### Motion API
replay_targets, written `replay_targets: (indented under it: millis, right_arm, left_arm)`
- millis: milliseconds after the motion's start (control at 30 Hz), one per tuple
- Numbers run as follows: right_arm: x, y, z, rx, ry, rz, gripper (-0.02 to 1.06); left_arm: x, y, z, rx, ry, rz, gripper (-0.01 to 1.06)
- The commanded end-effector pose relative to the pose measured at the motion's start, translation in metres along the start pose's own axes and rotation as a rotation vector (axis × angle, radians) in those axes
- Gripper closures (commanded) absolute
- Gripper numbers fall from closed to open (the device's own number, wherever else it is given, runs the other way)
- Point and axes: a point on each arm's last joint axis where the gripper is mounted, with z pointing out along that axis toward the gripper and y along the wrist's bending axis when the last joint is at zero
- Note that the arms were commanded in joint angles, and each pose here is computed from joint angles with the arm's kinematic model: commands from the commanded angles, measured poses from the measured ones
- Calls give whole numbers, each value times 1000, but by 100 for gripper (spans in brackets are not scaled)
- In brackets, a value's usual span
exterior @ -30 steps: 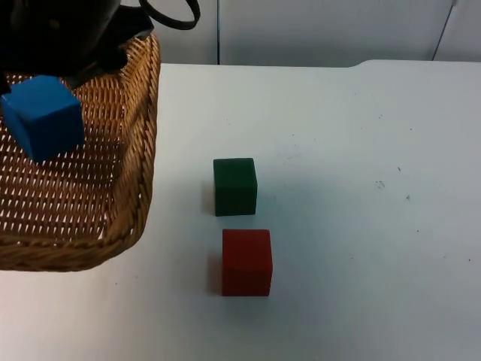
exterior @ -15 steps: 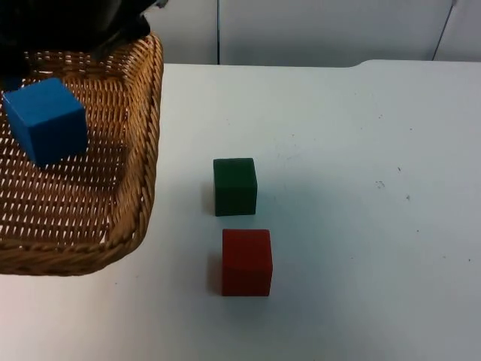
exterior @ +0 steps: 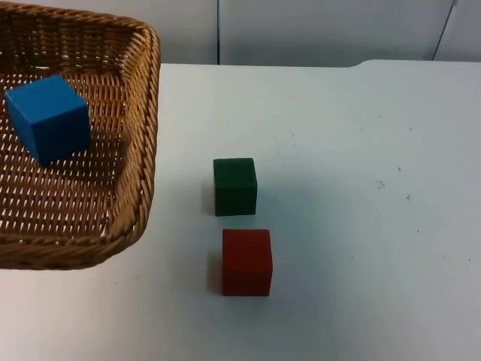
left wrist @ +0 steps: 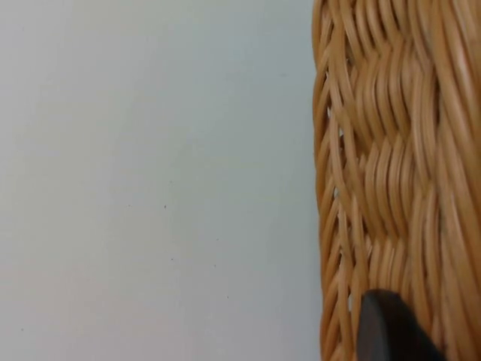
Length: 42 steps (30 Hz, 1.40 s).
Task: Pick up the basket with the left hand and place the blue cube into the basket with the right hand.
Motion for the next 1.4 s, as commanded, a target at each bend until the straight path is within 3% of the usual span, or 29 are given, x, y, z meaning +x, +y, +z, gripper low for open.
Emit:
replay_targets:
  millis: [0,233,567,700,1000,1233,1333,1367]
  right_arm:
    - [-4,-7,-19,10,-21,-11,29]
    - [-7,-24,-63,17,-48,-19,29]
    - [-2,-44,-150,-113,-114,-42,29]
    - [3,-53,-178,-114,-141,-42,29]
    - [18,-67,-258,-243,-311,-77,29]
    - [57,-47,-267,-295,-345,-189,29]
    - [102,-30,-247,-328,-440,-222,29]
    - [102,-30,-247,-328,-440,-222,29]
  left_arm:
    - [-4,-4,-3,28,-26,-32,105]
    - [-4,-4,-3,26,-28,-32,105]
    - [-4,-3,-3,18,-31,-29,105]
    - [-4,-3,-3,18,-31,-29,105]
    - [-4,-3,-3,11,-34,-27,105]
    - [-4,-3,-3,11,-34,-27,105]
    - [-4,-2,-3,10,-33,-25,105]
    - [-4,-2,-3,10,-33,-25,105]
